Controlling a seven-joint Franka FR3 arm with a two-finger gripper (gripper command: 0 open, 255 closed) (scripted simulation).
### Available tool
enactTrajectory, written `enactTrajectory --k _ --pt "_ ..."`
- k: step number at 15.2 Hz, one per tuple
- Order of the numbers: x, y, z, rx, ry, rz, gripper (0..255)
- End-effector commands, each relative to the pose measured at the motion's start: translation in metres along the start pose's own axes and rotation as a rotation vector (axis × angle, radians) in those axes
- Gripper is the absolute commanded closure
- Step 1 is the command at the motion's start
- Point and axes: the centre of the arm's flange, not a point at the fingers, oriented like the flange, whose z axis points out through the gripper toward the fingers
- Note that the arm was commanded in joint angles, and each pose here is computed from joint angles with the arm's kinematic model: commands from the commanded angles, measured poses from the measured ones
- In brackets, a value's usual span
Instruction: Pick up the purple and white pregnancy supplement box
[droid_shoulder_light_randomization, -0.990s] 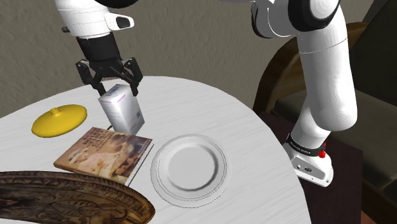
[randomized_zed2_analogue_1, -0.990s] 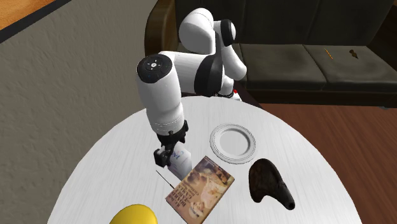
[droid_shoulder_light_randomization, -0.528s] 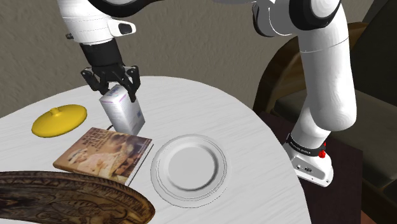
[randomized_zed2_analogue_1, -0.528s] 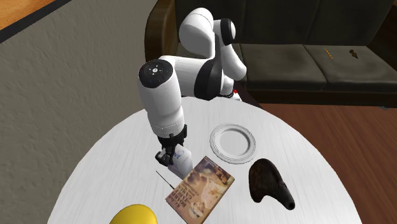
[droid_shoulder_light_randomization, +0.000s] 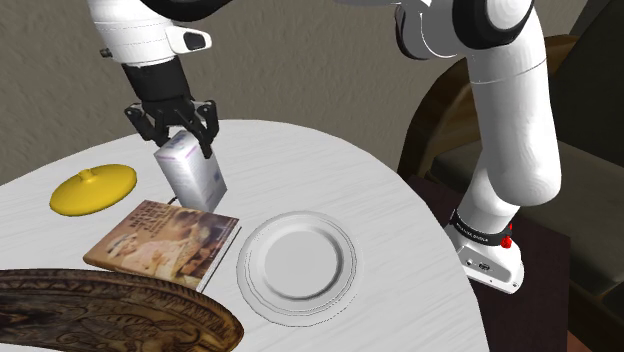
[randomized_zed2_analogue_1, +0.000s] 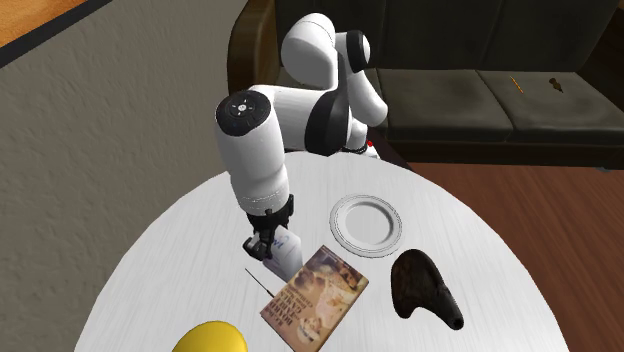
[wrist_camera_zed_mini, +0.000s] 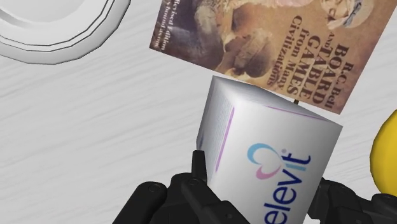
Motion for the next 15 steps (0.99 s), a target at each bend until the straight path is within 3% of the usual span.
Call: enactTrajectory --k 1,15 --pt "0.0 0.0 -0.009 0.0 0.0 0.0 255" --pt "0.0 0.002 -0.073 0.0 0.0 0.0 255"
